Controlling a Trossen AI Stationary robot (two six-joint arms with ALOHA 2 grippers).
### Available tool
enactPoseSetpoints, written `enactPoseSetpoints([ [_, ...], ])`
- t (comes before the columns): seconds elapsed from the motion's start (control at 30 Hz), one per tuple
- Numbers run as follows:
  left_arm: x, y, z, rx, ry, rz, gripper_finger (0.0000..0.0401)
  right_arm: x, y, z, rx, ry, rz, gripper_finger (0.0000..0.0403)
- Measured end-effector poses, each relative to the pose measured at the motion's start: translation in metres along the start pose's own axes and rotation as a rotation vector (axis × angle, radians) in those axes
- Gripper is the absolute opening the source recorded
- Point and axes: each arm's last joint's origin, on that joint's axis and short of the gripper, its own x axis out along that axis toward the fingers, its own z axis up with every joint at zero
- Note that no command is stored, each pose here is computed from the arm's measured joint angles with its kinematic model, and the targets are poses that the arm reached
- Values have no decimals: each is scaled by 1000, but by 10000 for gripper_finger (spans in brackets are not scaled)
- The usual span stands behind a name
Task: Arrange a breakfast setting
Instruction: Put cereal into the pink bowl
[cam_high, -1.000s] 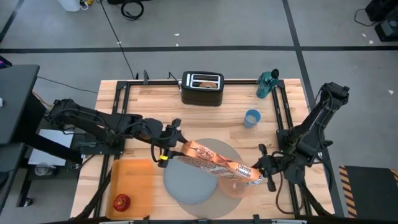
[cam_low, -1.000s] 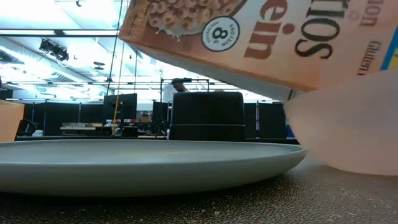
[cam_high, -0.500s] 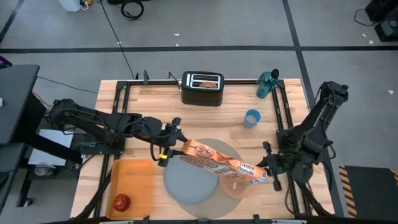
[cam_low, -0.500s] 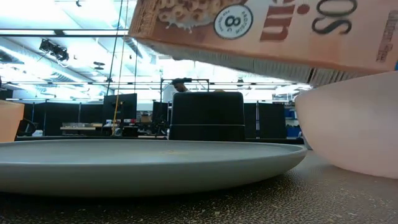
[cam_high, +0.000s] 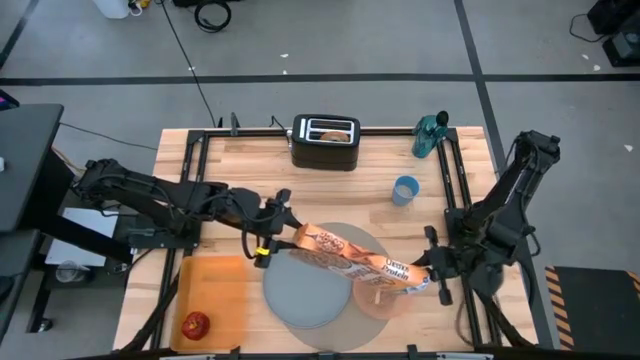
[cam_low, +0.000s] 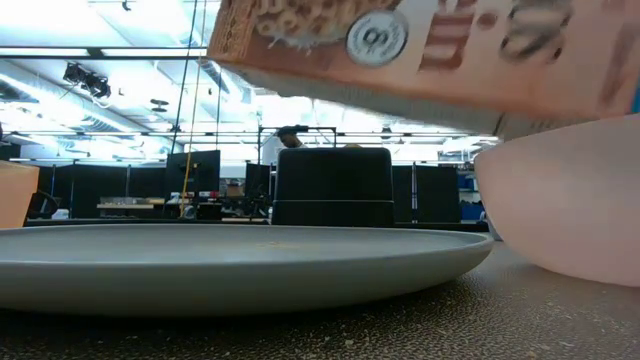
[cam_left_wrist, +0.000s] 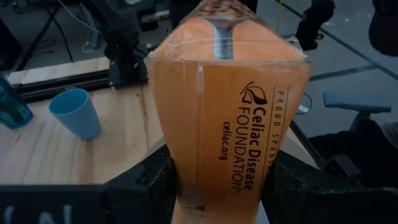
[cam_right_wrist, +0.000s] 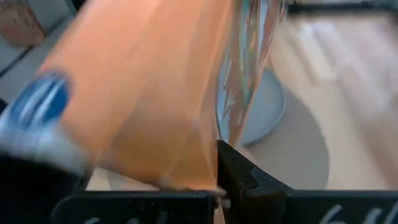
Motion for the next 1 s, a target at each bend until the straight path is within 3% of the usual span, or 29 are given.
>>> enactPoseSetpoints([
  [0.1,0,-1,-1,3,5,-3,192,3,-3,0,43,63,34,11],
  [0.27,0,2,1,-9,-12,-6,192,-1,0,6,0,4,19,11],
  [0.4,1,0,0,1,2,-18,192,10,-2,-1,19,88,40,11],
  [0.53,-1,1,2,-3,-19,-18,192,3,2,4,-26,1,-9,11],
  [0.7,0,-1,0,-3,2,-22,192,14,0,-3,19,80,41,11],
  [0.87,0,0,3,-3,-25,-24,192,7,6,1,-23,-5,29,11],
  [1.0,0,-1,1,-1,-12,-23,192,9,5,-1,-5,60,53,11],
])
